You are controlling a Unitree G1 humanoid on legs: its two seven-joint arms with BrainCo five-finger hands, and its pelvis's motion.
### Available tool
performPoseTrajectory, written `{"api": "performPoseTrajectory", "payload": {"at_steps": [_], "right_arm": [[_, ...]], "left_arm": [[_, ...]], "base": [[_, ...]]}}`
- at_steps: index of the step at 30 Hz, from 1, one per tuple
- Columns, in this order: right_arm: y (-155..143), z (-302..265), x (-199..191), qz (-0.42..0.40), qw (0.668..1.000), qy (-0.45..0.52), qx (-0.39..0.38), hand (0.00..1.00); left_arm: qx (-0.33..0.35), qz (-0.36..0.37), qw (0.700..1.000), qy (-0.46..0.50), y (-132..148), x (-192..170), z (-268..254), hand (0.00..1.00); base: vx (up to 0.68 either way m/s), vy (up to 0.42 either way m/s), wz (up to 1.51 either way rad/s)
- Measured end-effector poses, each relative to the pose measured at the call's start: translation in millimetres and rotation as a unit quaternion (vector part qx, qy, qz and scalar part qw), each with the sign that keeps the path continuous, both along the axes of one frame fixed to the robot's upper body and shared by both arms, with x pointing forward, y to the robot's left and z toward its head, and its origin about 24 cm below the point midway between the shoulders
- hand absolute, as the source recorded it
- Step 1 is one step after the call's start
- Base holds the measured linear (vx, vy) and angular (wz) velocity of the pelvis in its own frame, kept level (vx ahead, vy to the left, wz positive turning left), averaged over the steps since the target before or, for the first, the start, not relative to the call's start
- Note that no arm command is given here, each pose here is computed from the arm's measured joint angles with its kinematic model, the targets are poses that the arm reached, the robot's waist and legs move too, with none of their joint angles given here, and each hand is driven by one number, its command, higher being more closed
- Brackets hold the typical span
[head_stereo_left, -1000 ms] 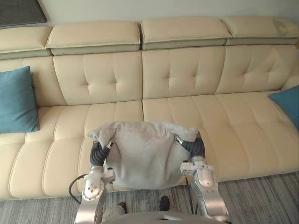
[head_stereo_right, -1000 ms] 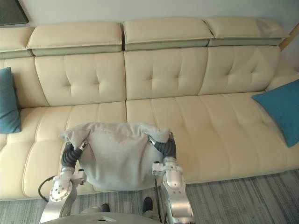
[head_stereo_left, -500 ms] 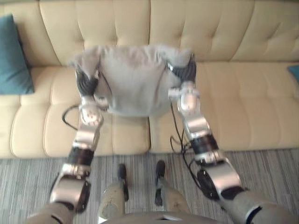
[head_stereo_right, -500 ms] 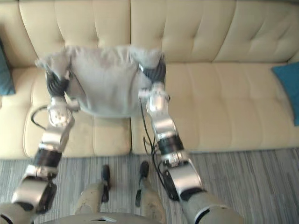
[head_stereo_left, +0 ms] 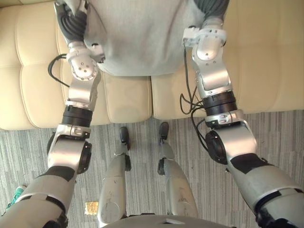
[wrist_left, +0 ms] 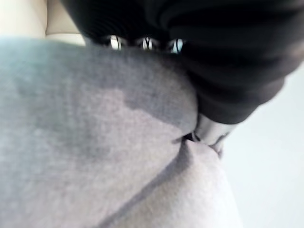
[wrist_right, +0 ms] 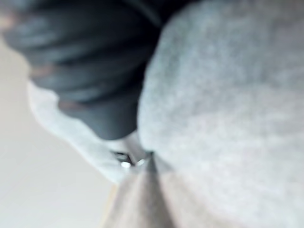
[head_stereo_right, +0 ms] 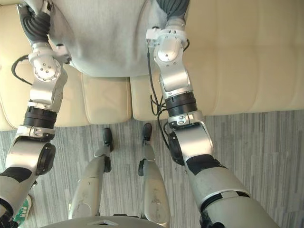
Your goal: Pick up cushions and gather them together orderly.
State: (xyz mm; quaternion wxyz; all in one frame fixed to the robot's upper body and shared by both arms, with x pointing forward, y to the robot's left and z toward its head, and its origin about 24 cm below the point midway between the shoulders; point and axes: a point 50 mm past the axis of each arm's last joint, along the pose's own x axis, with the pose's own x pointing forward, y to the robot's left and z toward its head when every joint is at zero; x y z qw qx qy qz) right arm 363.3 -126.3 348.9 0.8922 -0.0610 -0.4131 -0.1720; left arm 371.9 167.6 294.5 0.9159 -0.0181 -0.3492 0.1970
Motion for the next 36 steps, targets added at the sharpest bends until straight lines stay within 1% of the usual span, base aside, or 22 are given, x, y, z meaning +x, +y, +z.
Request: {"api": "performPoseTrajectory", "payload": {"at_steps": [2,4,8,13,14,17,20,22,23,24,26,27,29,30,31,32,33,34,36], "right_arm": [[-8.1,10.1,-3.2,-0.014,1.0,-0.016,-0.002,0.0],[-16.0,17.1,-6.2,-0.025,0.999,-0.028,0.018,0.0],[-26.9,22.3,-7.3,-0.028,0.999,-0.027,0.031,0.0],[-42.5,37.8,-11.5,-0.002,0.997,-0.036,0.064,0.0],[-49.5,47.1,-15.3,0.005,0.996,-0.045,0.073,0.0],[-65.0,60.7,-22.4,0.017,0.995,-0.058,0.085,0.0],[-74.7,72.9,-29.7,0.028,0.993,-0.073,0.093,0.0],[-87.1,76.0,-33.6,0.028,0.991,-0.077,0.107,0.0],[-90.1,76.3,-34.6,0.027,0.99,-0.079,0.11,0.0],[-100.1,73.5,-38.3,0.024,0.989,-0.085,0.123,0.0],[-108.7,64.8,-44.7,0.029,0.985,-0.099,0.136,0.0],[-117.5,50.7,-51.0,0.026,0.984,-0.11,0.138,0.0],[-131.6,26.6,-56.4,0.009,0.984,-0.106,0.145,0.0],[-149.1,-3.0,-59.8,-0.017,0.984,-0.086,0.156,0.0],[-162.7,-31.3,-59.9,-0.042,0.984,-0.052,0.166,0.0],[-170.3,-51.4,-60.3,-0.056,0.983,-0.026,0.173,0.0],[-180.2,-97.3,-64.2,-0.075,0.98,0.034,0.183,0.0],[-181.9,-115.6,-67.0,-0.08,0.978,0.059,0.184,0.0],[-178.2,-199.9,-85.6,-0.096,0.962,0.187,0.177,0.0]], "left_arm": [[-0.006,-0.005,1.0,-0.009,-1.3,0.7,8.3,0.0],[-0.009,-0.008,1.0,-0.014,-1.1,0.6,14.0,0.0],[-0.008,-0.002,1.0,-0.015,9.5,0.4,18.1,0.0],[-0.016,0.014,1.0,-0.016,38.0,0.2,33.2,0.0],[-0.031,0.019,0.999,-0.015,48.6,-0.1,36.1,0.0],[-0.047,0.022,0.999,-0.009,66.0,-1.5,36.8,0.0],[-0.041,0.021,0.999,-0.004,80.3,-4.4,36.8,0.0],[-0.049,0.009,0.999,0.006,97.5,-7.4,28.2,0.0],[-0.053,0.009,0.999,0.009,101.5,-8.2,25.0,0.0],[-0.065,0.007,0.998,0.018,112.9,-10.5,14.6,0.0],[-0.069,0.018,0.997,0.028,129.0,-17.8,0.3,0.0],[-0.069,0.03,0.996,0.042,140.5,-26.1,-19.5,0.0],[-0.067,0.048,0.994,0.066,151.9,-37.3,-46.3,0.0],[-0.06,0.056,0.993,0.09,157.4,-47.3,-69.5,0.0],[-0.061,0.056,0.99,0.111,157.9,-54.1,-89.6,0.0],[-0.065,0.054,0.988,0.126,156.5,-58.4,-104.2,0.0],[-0.068,0.05,0.981,0.172,151.1,-68.6,-141.0,0.0],[-0.072,0.049,0.977,0.195,148.8,-74.1,-158.3,0.0],[-0.113,0.037,0.946,0.301,131.1,-106.3,-237.6,0.0]], "base": [[-0.02,0.022,0.04],[-0.01,0.009,0.02],[-0.01,0.004,-0.01],[-0.02,0.007,-0.03],[-0.03,0.008,0.01],[-0.04,0.0,0.03],[-0.05,-0.009,0.02],[-0.05,-0.015,0.01],[-0.04,-0.033,-0.01],[-0.03,-0.065,-0.01],[-0.01,-0.084,-0.03],[0.03,-0.117,-0.11],[0.05,-0.125,-0.12],[0.07,-0.09,-0.06],[0.08,-0.08,-0.06],[0.09,-0.062,-0.07],[0.08,-0.035,-0.05],[0.13,-0.016,-0.08],[0.13,0.016,-0.06]]}}
